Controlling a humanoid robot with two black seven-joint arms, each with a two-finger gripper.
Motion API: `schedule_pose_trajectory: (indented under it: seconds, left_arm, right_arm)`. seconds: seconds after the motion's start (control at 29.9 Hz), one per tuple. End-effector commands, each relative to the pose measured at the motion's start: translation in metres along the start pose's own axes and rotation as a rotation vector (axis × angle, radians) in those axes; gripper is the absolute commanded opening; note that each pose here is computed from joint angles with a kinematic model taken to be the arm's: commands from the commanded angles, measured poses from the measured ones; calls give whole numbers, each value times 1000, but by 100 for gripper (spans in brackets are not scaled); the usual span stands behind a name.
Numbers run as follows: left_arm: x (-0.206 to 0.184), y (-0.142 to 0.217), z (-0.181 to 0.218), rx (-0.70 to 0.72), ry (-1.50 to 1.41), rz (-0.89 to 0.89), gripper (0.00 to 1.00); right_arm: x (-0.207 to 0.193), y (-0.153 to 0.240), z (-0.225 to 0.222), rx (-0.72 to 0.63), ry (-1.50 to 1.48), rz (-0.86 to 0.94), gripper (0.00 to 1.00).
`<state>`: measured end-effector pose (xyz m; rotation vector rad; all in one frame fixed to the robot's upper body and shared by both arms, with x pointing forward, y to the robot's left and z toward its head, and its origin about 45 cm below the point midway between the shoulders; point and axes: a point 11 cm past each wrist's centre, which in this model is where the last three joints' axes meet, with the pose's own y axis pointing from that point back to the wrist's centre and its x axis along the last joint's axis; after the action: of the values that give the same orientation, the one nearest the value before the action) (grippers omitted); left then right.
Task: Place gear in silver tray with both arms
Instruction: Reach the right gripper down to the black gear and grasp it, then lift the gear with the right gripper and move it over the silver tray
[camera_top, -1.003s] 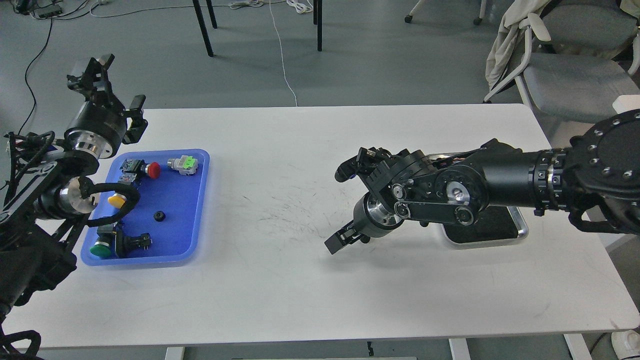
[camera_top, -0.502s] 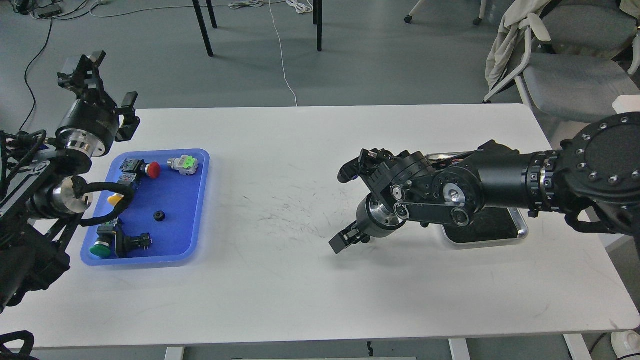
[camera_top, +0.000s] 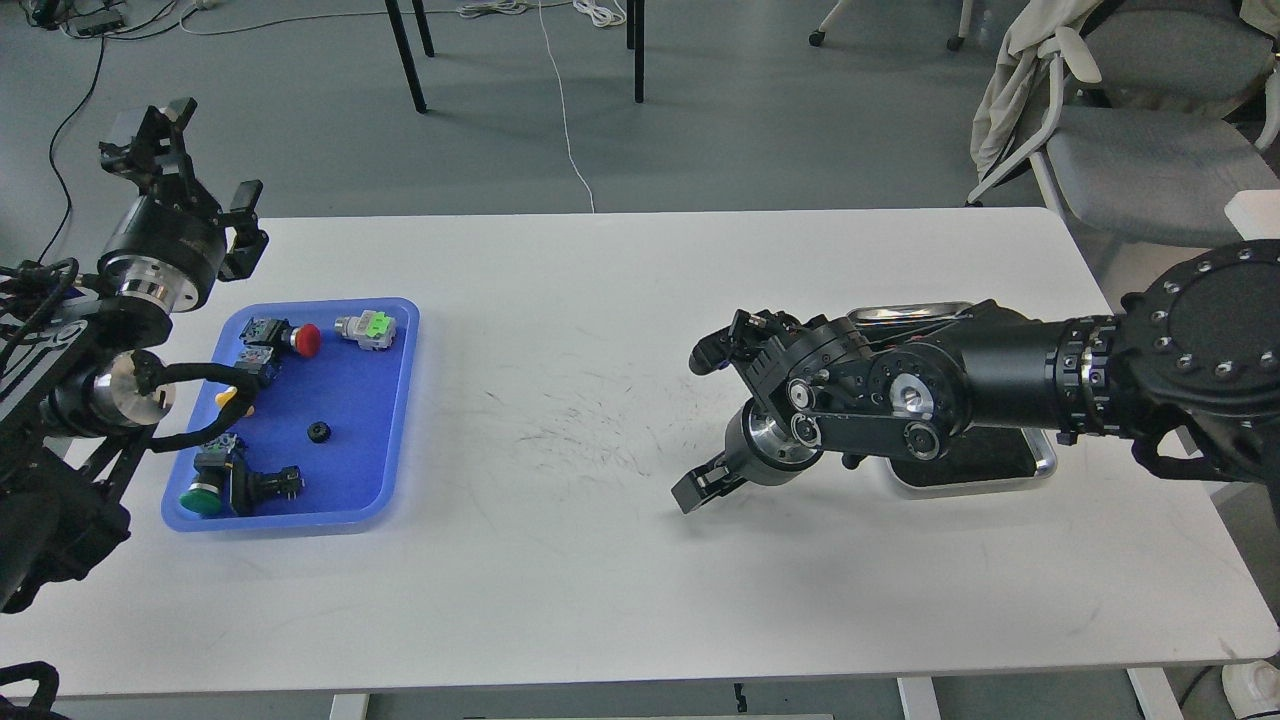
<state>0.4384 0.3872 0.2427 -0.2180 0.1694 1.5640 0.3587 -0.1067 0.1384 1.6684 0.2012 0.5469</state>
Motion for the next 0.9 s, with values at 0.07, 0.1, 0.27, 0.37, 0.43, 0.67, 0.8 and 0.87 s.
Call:
schedule_pose_trajectory:
  seconds: [0.07,0.1,0.27,0.37,0.43,0.67,0.8,0.87]
  left_arm:
    - [-1,0,0,1,-2,-2,98]
    - [-1,0,0,1,-2,-2,98]
    - [0,0,0,0,-3,-1,98]
    - [0,0,0,0,-3,-1,98]
    - [0,0,0,0,-3,-1,98]
    - [0,0,0,0,-3,-1,98]
    - [0,0,1,-1,-2,0,98]
    - [0,0,1,-1,-2,0,98]
  right_arm:
    - [-1,0,1,-4,-23,-5,87]
    - [-1,0,1,-4,-23,-5,85]
    - [0,0,1,-3,-24,-4,75]
    - [0,0,-1,-1,-20,-4,61]
    - [2,1,-1,-3,-19,0,52]
    - [5,4,-2,-7,-14,7,2]
    - [6,5,-2,-7,-12,9,2]
    - [8,7,-2,-8,-10,14,2]
